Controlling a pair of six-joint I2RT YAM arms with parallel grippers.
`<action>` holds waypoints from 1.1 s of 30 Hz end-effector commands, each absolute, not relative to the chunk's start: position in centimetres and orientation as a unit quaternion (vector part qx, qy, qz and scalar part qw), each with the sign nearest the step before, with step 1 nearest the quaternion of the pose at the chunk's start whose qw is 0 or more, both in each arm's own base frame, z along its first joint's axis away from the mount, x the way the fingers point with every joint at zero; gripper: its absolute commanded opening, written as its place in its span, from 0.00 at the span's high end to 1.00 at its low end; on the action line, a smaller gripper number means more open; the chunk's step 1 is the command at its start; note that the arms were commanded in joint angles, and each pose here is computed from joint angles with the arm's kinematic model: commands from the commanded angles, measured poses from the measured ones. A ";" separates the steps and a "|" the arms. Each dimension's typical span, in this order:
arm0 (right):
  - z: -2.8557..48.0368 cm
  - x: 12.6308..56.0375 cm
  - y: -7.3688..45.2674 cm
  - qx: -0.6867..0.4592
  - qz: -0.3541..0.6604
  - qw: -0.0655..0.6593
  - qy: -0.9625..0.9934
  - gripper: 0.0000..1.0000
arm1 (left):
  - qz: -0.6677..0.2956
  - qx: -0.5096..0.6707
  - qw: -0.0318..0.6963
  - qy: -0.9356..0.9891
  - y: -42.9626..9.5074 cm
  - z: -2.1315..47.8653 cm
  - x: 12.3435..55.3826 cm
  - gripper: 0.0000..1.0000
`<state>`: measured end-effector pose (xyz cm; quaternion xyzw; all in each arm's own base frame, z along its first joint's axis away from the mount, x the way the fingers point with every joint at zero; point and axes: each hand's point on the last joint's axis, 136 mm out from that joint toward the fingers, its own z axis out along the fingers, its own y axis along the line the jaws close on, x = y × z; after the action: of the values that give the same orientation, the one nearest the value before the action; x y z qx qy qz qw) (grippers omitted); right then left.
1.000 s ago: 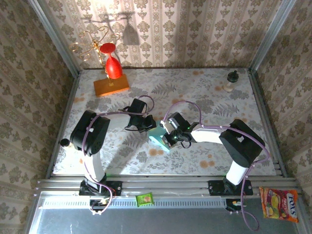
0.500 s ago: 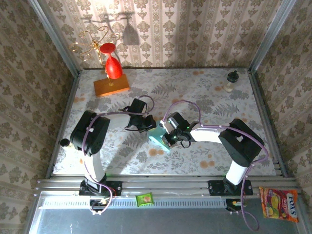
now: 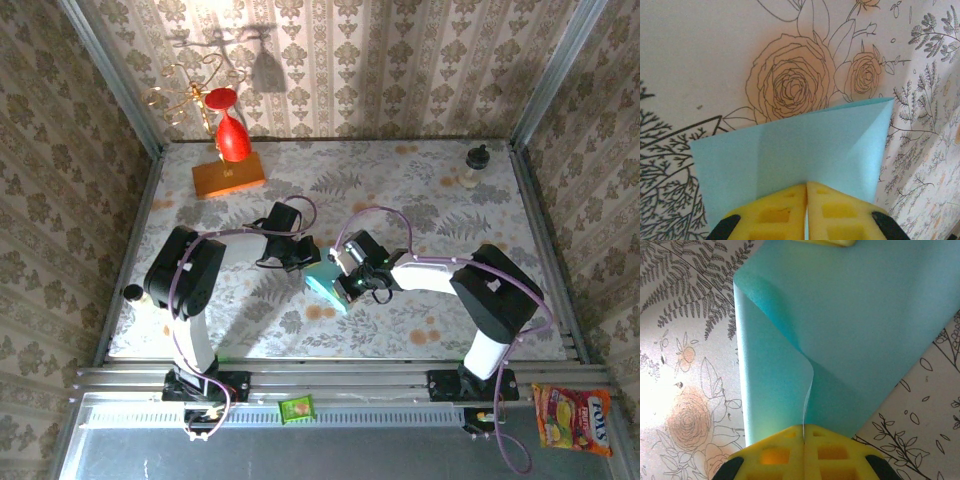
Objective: Fold a paper plane with a square sheet of paper (pick it up from the middle)
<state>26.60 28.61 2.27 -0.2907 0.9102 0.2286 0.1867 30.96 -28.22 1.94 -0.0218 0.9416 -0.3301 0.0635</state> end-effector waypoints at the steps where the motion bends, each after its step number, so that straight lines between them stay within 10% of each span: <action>1: 3.2 26.8 28.7 -0.284 0.233 0.188 0.911 0.93 | -0.301 -0.020 0.032 0.953 -27.6 -0.3 29.6 0.90; 33: 1.4 27.3 28.2 -0.279 0.210 0.172 0.921 0.93 | -0.302 -0.021 0.029 0.953 -27.6 -0.4 29.4 0.90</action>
<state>26.90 28.54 2.02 -0.2877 0.9133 0.2235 0.1818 30.96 -28.36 1.97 -0.0208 0.9408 -0.3328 0.0612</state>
